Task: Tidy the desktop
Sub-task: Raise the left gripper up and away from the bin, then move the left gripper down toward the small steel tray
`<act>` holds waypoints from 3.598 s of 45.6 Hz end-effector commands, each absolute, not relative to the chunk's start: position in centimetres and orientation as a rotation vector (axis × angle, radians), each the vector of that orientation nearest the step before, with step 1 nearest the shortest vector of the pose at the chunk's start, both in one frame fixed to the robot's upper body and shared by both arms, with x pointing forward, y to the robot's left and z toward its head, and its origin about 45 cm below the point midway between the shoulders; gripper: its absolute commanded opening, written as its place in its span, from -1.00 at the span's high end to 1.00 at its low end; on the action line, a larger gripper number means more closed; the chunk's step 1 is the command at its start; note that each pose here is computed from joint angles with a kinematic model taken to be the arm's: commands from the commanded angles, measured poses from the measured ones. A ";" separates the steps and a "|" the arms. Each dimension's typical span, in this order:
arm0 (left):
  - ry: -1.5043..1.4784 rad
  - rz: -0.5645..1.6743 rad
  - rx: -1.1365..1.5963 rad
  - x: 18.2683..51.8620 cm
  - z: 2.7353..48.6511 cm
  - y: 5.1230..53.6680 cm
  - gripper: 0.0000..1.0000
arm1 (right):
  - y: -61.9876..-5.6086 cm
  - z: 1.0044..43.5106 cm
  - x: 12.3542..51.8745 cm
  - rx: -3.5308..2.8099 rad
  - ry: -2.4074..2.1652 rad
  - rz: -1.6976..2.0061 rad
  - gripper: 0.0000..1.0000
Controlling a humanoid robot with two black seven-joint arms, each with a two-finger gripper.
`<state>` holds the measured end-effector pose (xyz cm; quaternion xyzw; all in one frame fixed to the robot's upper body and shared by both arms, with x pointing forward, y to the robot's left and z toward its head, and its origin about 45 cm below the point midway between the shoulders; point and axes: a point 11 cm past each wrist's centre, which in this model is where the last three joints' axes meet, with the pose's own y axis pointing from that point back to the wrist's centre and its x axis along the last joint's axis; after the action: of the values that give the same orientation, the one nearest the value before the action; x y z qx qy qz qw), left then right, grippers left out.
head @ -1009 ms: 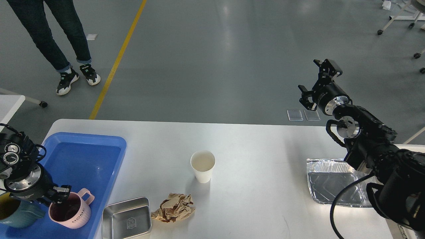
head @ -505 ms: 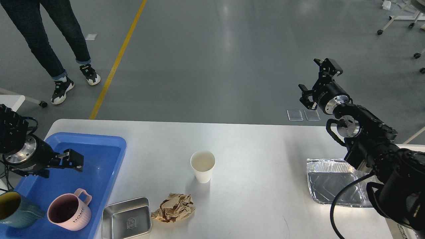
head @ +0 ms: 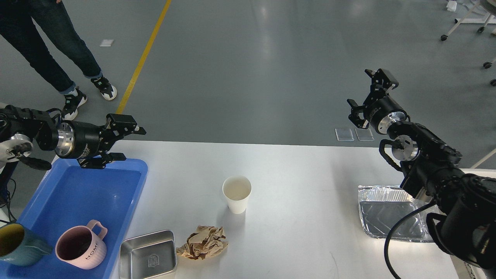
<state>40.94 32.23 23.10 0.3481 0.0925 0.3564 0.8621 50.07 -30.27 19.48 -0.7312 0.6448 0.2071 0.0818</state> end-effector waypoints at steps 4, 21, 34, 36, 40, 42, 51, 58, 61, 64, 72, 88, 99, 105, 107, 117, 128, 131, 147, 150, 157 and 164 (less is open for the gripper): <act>0.068 1.005 0.432 43.7 25.5 32.0 -0.94 | -30.3 19.5 50.1 -2.198 1.933 0.611 -1.00; -0.285 0.996 0.578 42.3 24.3 33.4 -0.95 | -30.1 19.3 50.0 -2.200 1.933 0.616 -1.00; -0.433 0.702 0.962 35.9 26.0 38.3 -0.95 | -30.1 19.4 50.1 -2.200 1.932 0.613 -1.00; -0.446 0.676 0.998 35.1 26.9 39.1 -0.94 | -30.1 19.5 50.1 -2.201 1.931 0.611 -1.00; -0.471 0.631 1.062 33.7 28.8 40.5 -0.95 | -30.0 19.5 50.1 -2.201 1.929 0.613 -1.00; -0.488 0.621 1.092 33.0 29.8 41.2 -0.95 | -30.0 19.5 50.1 -2.201 1.929 0.613 -1.00; -0.569 0.570 1.143 30.7 34.1 42.6 -0.95 | -30.4 19.6 50.1 -2.197 1.937 0.606 -1.00; -0.572 0.565 1.202 29.6 36.2 44.5 -0.95 | -30.9 19.7 50.1 -2.192 1.946 0.599 -1.00; -0.570 0.557 1.218 29.1 36.9 45.0 -0.95 | -31.1 19.8 50.1 -2.190 1.949 0.596 -1.00; -0.561 0.537 1.213 28.6 37.5 45.3 -0.95 | -31.0 19.8 50.1 -2.191 1.947 0.596 -1.00; -0.613 0.519 1.074 28.5 38.9 44.6 -0.94 | -30.8 19.7 50.1 -2.194 1.942 0.600 -1.00; -0.741 0.629 1.035 29.5 38.0 45.0 -0.95 | -31.1 19.8 50.1 -2.190 1.948 0.595 -1.00; -0.853 0.744 1.054 29.1 36.0 46.4 -0.95 | -30.9 19.7 50.1 -2.193 1.943 0.599 -1.00; -0.832 0.734 1.073 28.6 35.4 46.8 -0.95 | -30.7 19.7 50.1 -2.195 1.940 0.602 -1.00; -0.823 0.725 1.075 28.3 35.0 46.9 -0.95 | -30.7 19.7 50.1 -2.195 1.940 0.602 -1.00; -0.714 0.628 1.121 25.4 31.4 47.8 -0.95 | -30.7 19.7 50.1 -2.194 1.942 0.601 -1.00; -0.521 0.518 1.163 21.0 25.4 48.1 -0.95 | -30.6 19.7 50.1 -2.197 1.941 0.602 -1.00; -0.482 0.501 1.174 19.9 24.5 48.3 -0.95 | -30.6 19.7 50.1 -2.195 1.940 0.603 -1.00; -0.382 0.457 1.200 17.2 22.4 48.8 -0.95 | -30.3 19.6 50.1 -2.198 1.936 0.608 -1.00; -0.392 0.463 1.197 17.6 22.6 48.7 -0.95 | -30.3 19.6 50.1 -2.198 1.936 0.608 -1.00; -0.413 0.474 1.161 18.3 23.2 48.3 -0.95 | -30.3 19.5 50.1 -2.198 1.938 0.607 -1.00; -0.423 0.509 1.023 20.3 23.1 45.9 -0.95 | -30.3 19.6 50.1 -2.197 1.938 0.607 -1.00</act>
<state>18.97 47.68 23.35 0.5226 -0.1970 0.2267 0.7979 50.12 -30.29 19.54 -0.7324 0.6456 0.2026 0.0750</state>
